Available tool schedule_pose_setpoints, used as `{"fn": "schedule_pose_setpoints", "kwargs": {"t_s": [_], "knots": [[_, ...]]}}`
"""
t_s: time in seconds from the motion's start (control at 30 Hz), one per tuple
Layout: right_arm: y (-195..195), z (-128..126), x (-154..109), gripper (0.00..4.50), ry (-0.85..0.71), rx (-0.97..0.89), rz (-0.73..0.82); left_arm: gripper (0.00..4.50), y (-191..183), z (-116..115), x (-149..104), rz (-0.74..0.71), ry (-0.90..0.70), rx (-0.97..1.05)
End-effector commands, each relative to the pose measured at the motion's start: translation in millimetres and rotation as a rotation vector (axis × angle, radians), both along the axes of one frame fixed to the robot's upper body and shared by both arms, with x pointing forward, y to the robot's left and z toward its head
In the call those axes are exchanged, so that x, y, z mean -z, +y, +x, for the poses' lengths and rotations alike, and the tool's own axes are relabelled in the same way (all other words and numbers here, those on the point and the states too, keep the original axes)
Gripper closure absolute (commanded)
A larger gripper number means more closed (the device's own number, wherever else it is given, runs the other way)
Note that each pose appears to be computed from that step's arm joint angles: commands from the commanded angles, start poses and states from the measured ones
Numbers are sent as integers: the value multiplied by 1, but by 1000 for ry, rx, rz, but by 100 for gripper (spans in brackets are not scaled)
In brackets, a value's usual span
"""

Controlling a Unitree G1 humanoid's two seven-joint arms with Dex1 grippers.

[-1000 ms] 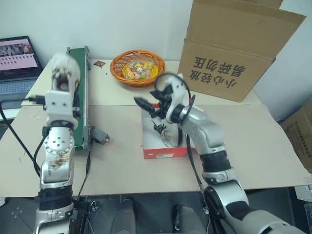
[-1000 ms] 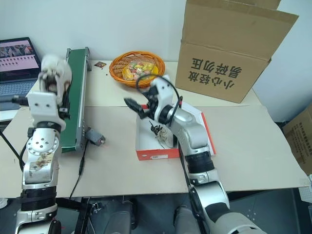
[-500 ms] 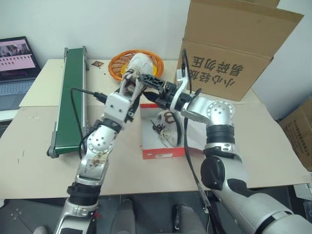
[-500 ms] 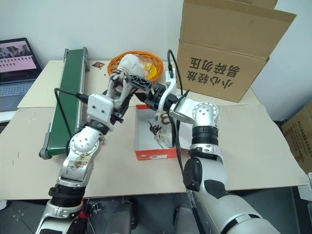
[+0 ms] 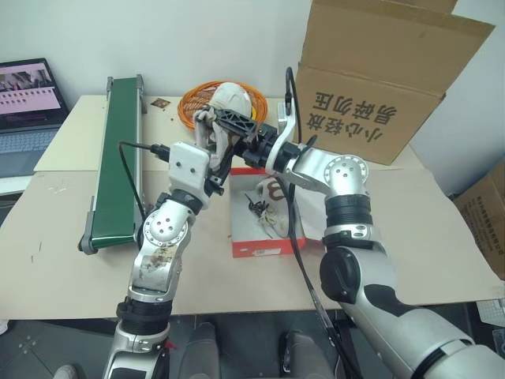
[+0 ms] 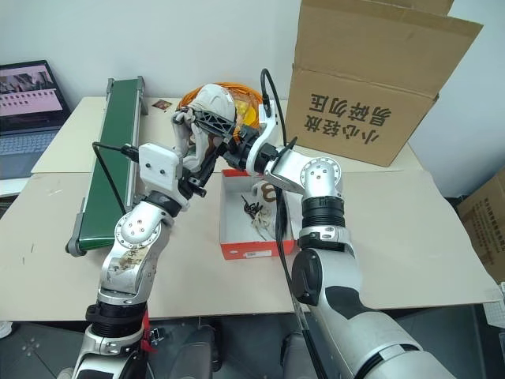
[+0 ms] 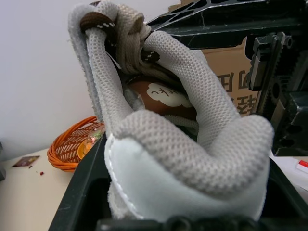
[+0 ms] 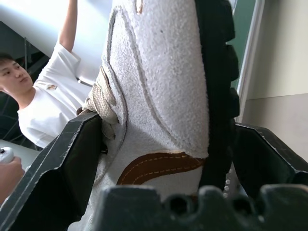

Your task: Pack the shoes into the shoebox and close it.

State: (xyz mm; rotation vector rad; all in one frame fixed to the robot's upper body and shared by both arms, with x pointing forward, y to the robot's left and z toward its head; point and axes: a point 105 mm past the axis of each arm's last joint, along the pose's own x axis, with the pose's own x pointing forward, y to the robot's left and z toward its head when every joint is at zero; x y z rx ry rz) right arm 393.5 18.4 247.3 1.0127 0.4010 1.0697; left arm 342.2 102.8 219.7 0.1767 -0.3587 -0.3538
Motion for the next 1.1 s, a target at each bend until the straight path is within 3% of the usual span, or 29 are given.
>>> {"fn": "schedule_pose_setpoints", "kwargs": {"t_s": [0.03,0.23,0.37,0.57,0.73,0.77,0.83,0.9,1.0,1.1], "knots": [[17,-12,-25,105,-76,-60,21,227,-24,-11,-14,17,-46,111],[16,-11,-28,300,-81,-51,26,227,-23,-10,-15,12,-41,105],[15,-11,-32,366,-82,-48,36,227,-23,-9,-13,20,-34,105],[15,-11,-36,377,-80,-49,53,227,-23,-8,-9,40,-15,100],[12,-9,-38,377,-66,-30,71,30,-21,-7,-8,49,-16,93],[10,-7,-39,377,-64,-14,77,5,-22,-7,-8,54,-15,99],[7,-3,-40,377,-62,14,85,5,-23,-8,-8,57,-17,106],[-8,16,-42,377,-45,154,84,5,-22,-8,-8,54,-18,103],[-55,54,-46,377,-46,506,57,5,-19,-7,-6,60,-18,91],[-90,68,-58,377,-115,708,22,5,-17,-6,-4,65,-13,81]]}}
